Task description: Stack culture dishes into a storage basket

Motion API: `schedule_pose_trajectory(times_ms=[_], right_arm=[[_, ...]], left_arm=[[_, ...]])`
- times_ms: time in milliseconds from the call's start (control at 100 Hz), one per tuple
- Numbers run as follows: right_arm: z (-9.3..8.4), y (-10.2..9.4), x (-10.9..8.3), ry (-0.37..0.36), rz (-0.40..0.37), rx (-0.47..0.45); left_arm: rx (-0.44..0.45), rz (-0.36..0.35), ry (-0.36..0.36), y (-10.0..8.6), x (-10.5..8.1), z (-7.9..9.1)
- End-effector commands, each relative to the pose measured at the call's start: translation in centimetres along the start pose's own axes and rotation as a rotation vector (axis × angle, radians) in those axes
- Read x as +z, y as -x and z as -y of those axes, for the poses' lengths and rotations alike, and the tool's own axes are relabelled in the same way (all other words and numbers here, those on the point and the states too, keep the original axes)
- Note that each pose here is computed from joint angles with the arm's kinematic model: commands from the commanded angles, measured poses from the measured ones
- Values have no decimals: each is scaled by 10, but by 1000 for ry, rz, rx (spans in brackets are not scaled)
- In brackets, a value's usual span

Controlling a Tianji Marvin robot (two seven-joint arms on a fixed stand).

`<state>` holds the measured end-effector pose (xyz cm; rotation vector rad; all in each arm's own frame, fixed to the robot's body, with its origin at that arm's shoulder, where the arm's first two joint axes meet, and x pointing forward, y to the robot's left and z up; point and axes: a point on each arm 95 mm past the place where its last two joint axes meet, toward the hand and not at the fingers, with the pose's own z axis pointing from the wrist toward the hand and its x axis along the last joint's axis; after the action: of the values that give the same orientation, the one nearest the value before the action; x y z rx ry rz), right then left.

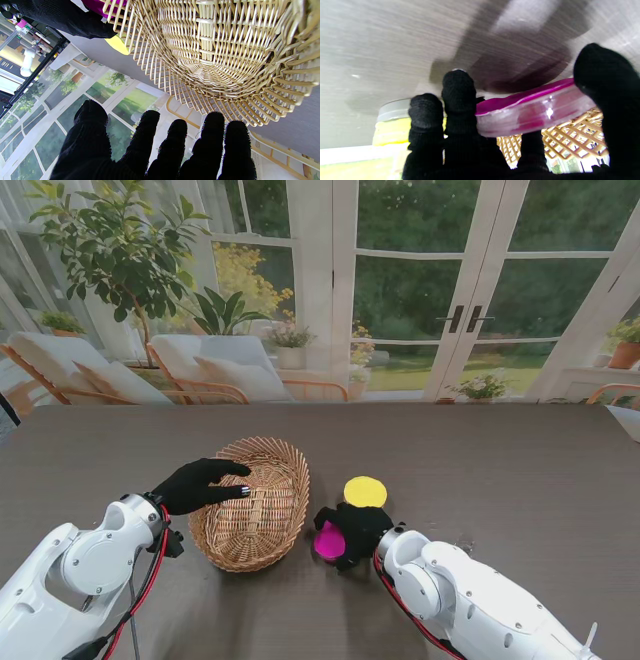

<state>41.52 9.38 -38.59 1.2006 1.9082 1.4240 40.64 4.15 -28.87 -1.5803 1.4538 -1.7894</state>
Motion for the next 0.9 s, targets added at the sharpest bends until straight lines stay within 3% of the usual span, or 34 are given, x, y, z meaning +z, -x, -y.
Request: schedule_pose_trajectory(times_ms=[0,890], right_arm=[[19,-1,-3,-58,0,7],[18,-3,-12,-65,-11,104]], left_arm=[[-3,2,18,0,0,-2],[-3,5,18,1,-1,-2]])
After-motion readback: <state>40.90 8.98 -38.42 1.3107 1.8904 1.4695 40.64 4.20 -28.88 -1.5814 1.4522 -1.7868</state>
